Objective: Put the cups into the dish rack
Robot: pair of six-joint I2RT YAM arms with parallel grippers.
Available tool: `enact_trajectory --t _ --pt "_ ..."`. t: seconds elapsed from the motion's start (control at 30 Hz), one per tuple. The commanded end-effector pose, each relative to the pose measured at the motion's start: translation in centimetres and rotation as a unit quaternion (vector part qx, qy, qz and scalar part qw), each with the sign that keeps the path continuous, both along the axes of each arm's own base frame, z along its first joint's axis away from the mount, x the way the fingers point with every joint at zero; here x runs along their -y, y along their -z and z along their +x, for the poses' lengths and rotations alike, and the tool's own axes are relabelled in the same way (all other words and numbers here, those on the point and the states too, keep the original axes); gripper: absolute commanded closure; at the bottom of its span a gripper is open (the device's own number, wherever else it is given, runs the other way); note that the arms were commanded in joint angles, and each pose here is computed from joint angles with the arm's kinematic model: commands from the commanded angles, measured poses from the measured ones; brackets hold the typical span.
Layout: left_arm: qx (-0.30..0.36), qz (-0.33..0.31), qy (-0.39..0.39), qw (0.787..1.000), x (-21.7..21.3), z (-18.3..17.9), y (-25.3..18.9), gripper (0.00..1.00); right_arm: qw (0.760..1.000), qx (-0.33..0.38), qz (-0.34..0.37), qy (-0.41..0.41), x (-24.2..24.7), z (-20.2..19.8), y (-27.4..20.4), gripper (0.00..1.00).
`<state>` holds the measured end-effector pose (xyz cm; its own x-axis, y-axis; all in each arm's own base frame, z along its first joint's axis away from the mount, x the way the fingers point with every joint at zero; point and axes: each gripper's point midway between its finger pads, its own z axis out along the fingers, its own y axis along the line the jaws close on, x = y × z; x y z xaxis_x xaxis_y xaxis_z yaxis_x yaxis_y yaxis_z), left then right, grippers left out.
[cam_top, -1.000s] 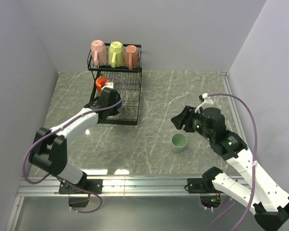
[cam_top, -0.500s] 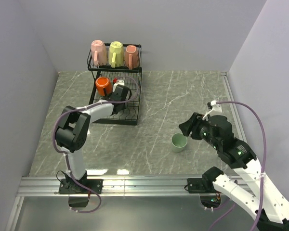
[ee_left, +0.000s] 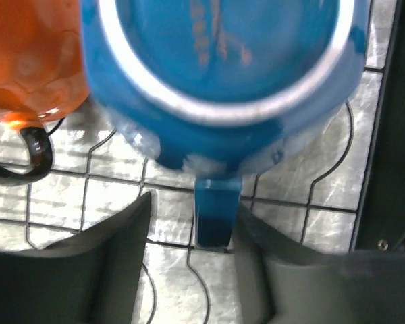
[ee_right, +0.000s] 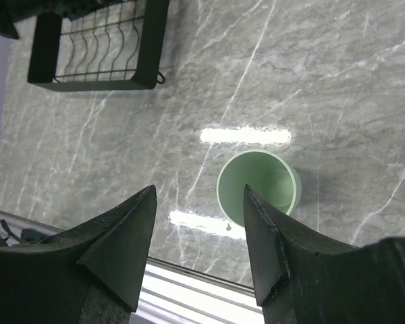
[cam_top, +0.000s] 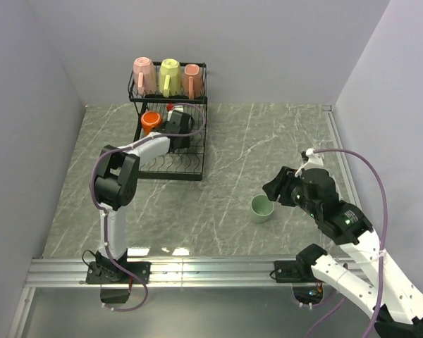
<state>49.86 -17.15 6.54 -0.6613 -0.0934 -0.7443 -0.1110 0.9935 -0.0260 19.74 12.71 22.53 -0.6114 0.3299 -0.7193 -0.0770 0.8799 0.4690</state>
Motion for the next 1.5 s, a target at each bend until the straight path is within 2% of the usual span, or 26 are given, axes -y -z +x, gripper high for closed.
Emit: enact_trajectory --t 0.0,0.2,0.43,0.63,0.83,1.1,1.47 --pt "0.046 -0.037 -0.008 0.998 -0.5 2.9 -4.0 0.42 1.000 0.015 -0.001 0.002 -0.2 0.9 -0.8 0.39" --pt "0.050 -0.046 -0.006 0.998 -0.7 1.7 -5.5 0.28 1.000 0.019 -0.001 -0.005 -0.8 1.6 -0.9 0.39" --pt "0.068 -0.107 -0.006 0.992 -0.4 -1.9 -9.9 0.23 0.999 0.018 -0.024 -0.019 -1.0 2.1 -0.3 0.39" --pt "0.088 -0.123 -0.007 0.988 -1.6 -5.2 -14.0 0.23 0.996 -0.023 -0.066 -0.050 -0.8 1.1 3.5 0.39" --pt "0.109 -0.129 -0.007 0.986 -2.6 -7.4 -17.1 0.21 0.996 -0.037 -0.074 -0.024 -0.2 1.4 4.7 0.38" --pt "0.113 -0.149 -0.009 0.982 -2.9 -9.1 -18.6 0.23 0.985 -0.129 -0.116 -0.001 0.3 1.4 8.4 0.39" --pt "0.116 -0.148 -0.018 0.982 -4.1 -11.3 -18.9 0.23 0.971 -0.168 -0.170 0.028 1.8 1.6 9.6 0.41"
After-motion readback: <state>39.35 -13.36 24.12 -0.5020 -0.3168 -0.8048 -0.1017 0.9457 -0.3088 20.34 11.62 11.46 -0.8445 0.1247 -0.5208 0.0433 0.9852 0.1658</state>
